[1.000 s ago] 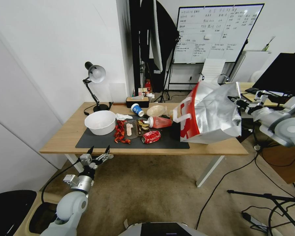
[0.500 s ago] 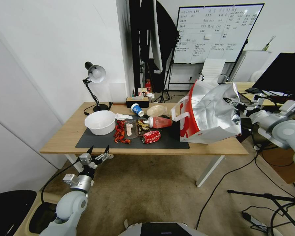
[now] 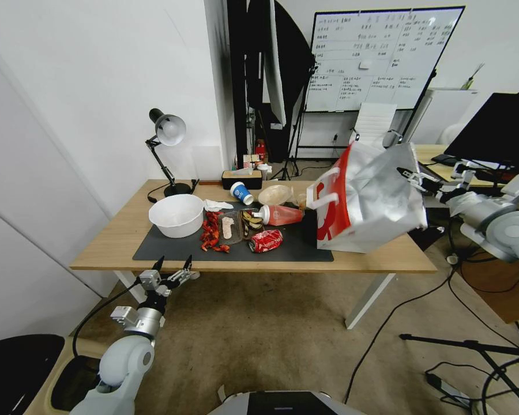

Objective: Pick up the food delivery bag from the floor and place it on the table.

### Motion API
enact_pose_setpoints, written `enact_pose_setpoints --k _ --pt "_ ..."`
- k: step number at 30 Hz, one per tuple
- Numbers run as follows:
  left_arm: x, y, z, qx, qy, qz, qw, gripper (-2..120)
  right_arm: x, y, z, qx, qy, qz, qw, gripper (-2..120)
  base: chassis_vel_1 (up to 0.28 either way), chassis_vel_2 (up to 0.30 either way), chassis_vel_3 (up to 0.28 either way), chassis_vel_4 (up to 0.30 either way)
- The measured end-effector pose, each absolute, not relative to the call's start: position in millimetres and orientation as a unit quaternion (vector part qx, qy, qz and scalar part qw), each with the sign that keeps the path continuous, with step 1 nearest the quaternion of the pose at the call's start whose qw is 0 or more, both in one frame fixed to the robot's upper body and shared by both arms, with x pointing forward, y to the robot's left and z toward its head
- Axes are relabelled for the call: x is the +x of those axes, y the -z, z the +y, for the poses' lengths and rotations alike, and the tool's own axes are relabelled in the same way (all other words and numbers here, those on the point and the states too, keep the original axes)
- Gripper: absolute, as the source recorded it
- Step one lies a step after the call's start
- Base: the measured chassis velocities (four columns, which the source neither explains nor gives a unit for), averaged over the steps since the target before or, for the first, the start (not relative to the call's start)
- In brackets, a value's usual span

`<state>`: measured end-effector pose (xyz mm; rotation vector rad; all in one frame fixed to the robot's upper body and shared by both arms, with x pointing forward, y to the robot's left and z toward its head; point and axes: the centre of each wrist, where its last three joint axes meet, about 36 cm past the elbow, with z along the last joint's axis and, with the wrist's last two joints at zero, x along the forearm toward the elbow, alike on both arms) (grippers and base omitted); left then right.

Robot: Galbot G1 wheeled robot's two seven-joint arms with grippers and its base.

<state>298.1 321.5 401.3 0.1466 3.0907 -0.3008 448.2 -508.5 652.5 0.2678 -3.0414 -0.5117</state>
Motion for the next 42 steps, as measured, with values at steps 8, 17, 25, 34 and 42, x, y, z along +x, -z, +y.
enact_pose_setpoints --k 8,17,25,34,42 --pt "297 -403 323 0.044 0.095 0.994 0.019 100 444 -661 -507 0.095 0.159 -0.983 0.002 100 0.0 0.0 0.0 0.0" --pt "297 -404 325 0.037 0.098 0.994 0.028 100 405 -683 -458 0.089 0.11 -0.989 -0.053 100 0.0 0.0 0.0 0.0" --pt "299 -407 330 0.027 0.108 0.993 0.043 100 336 -672 -399 0.03 0.029 -0.996 -0.078 100 0.0 0.0 0.0 0.0" --pt "301 -410 331 0.025 0.109 0.992 0.053 100 284 -608 -372 0.022 0.028 -0.998 -0.054 100 0.0 0.0 0.0 0.0" --pt "301 -404 336 0.017 0.103 0.993 0.061 100 289 -524 -376 0.045 0.01 -0.999 -0.02 100 0.0 0.0 0.0 0.0"
